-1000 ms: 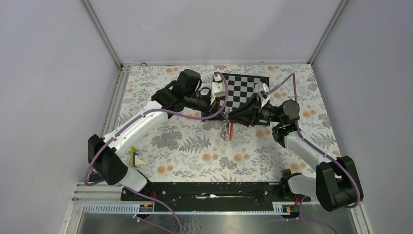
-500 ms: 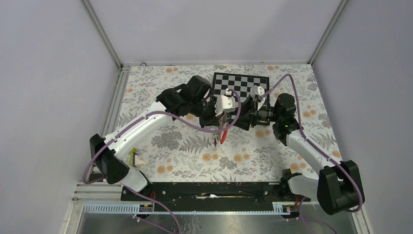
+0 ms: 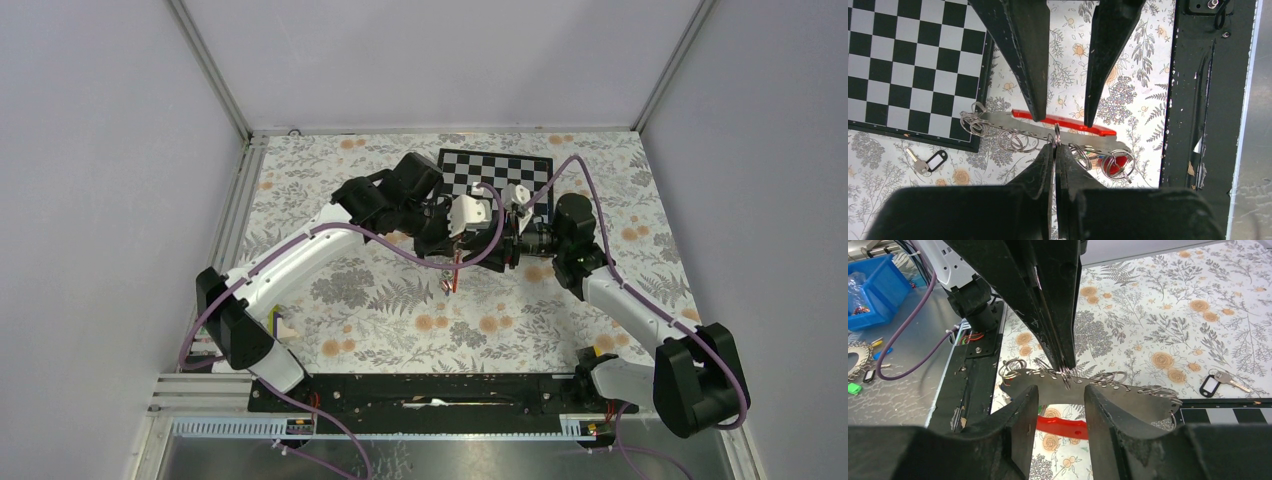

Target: Put the keys on the keyring

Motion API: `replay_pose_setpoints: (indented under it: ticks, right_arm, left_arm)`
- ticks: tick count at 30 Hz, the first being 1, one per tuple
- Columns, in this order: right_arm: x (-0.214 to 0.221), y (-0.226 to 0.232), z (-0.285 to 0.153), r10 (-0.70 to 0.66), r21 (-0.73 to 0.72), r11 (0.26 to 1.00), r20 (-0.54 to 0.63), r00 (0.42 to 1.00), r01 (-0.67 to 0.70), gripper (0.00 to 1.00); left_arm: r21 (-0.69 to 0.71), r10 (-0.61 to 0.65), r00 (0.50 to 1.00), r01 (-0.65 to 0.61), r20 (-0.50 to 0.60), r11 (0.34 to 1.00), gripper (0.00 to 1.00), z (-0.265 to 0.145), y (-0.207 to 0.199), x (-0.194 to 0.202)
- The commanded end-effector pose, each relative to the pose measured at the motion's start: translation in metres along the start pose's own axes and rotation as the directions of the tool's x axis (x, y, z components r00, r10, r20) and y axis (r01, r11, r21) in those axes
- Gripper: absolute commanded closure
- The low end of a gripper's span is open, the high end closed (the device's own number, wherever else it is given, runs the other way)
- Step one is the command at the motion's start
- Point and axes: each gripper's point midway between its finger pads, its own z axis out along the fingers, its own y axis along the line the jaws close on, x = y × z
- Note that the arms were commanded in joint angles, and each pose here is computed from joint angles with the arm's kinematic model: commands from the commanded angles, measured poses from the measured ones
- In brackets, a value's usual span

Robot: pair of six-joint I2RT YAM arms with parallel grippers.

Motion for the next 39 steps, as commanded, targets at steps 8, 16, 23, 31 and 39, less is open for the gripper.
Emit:
replay_pose_setpoints:
  ticks: [8, 16, 23, 31, 39]
  right_arm:
    - [-0.004, 0.003, 0.010, -0.059, -0.035, 0.998, -0.003, 0.998, 0.059, 0.72]
    - [-0.006, 0.002, 0.012, -0.051, -0.033, 0.998, 0.002, 0.999, 0.051, 0.98]
    - [-0.027, 0.000, 0.003, -0.031, -0.007, 0.999, 0.080, 0.996, 0.032, 1.00]
    - [-0.050, 0.008, -0.004, -0.017, -0.021, 1.000, 0.151, 0.988, 0.021, 1.00]
    - [-0.049, 0.009, -0.006, -0.020, -0.022, 0.999, 0.159, 0.987, 0.023, 1.00]
  left_arm:
    - [0.009, 0.033, 0.993, -0.034, 0.111, 0.999, 1.00, -0.006, 0.000, -0.035]
    - [0.011, 0.027, 0.993, -0.028, 0.117, 1.000, 1.00, -0.005, -0.001, -0.033]
    - [-0.006, 0.019, 0.986, -0.018, 0.168, 1.000, 0.82, -0.016, 0.002, -0.030]
    - [0.087, -0.074, 0.958, 0.051, 0.276, 0.995, 0.60, -0.036, 0.007, -0.031]
    - [0.076, -0.087, 0.951, 0.067, 0.297, 0.995, 0.57, -0.035, 0.011, -0.033]
